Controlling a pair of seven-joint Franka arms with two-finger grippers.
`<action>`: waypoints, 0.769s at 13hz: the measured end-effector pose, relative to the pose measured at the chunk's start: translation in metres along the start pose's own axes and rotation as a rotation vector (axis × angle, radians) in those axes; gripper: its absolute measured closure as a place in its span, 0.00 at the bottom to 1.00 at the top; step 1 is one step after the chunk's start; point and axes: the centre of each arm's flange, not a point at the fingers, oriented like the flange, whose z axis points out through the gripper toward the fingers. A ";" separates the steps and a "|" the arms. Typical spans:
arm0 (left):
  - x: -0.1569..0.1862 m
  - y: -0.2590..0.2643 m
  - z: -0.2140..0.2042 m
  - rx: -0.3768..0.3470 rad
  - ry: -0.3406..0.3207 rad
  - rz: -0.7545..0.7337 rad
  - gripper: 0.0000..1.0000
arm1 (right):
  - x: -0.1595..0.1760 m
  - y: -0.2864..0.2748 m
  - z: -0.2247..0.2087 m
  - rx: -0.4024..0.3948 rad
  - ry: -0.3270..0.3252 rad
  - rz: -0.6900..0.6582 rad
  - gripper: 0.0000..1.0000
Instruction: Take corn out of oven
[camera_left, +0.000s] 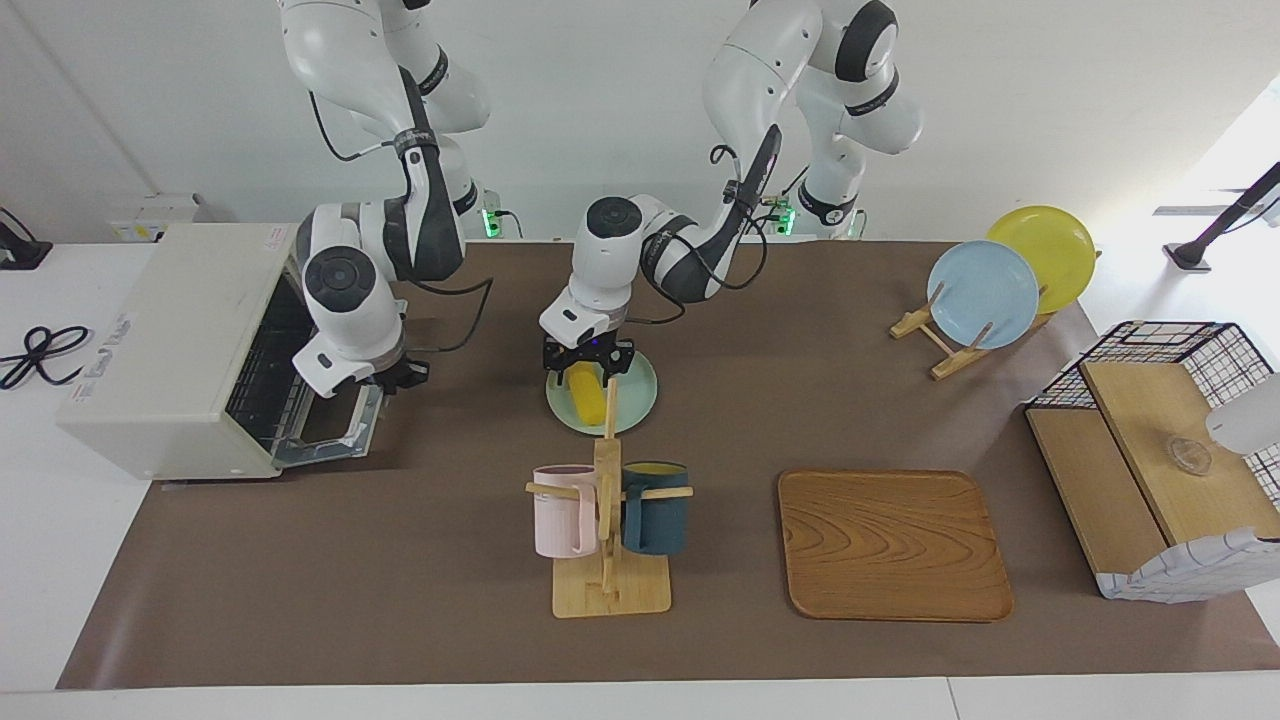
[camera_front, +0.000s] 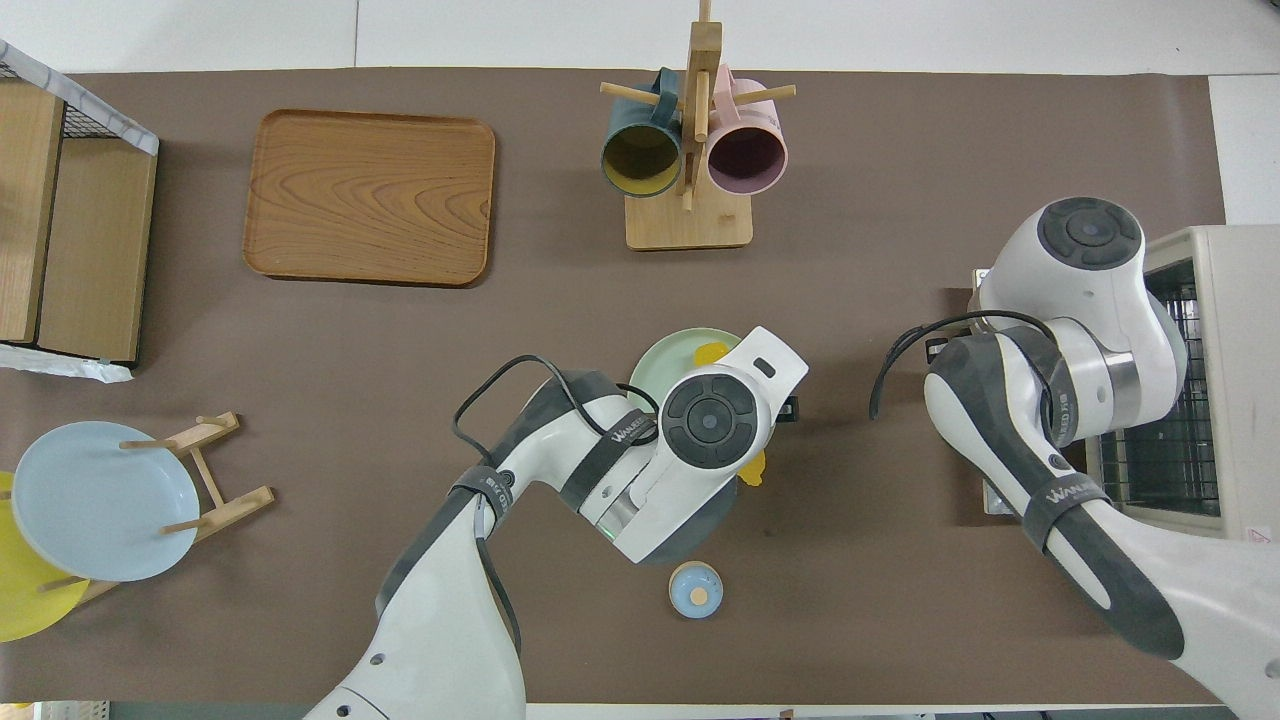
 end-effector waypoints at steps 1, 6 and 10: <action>0.003 -0.002 -0.001 0.000 0.004 -0.004 0.47 | -0.004 0.012 -0.016 0.001 -0.001 -0.013 0.99; 0.045 -0.037 -0.034 0.045 0.025 -0.049 0.51 | -0.025 0.088 -0.064 -0.017 0.010 -0.045 0.99; 0.123 -0.160 -0.135 0.103 -0.014 -0.009 0.51 | -0.041 0.114 -0.075 -0.013 -0.003 -0.053 0.99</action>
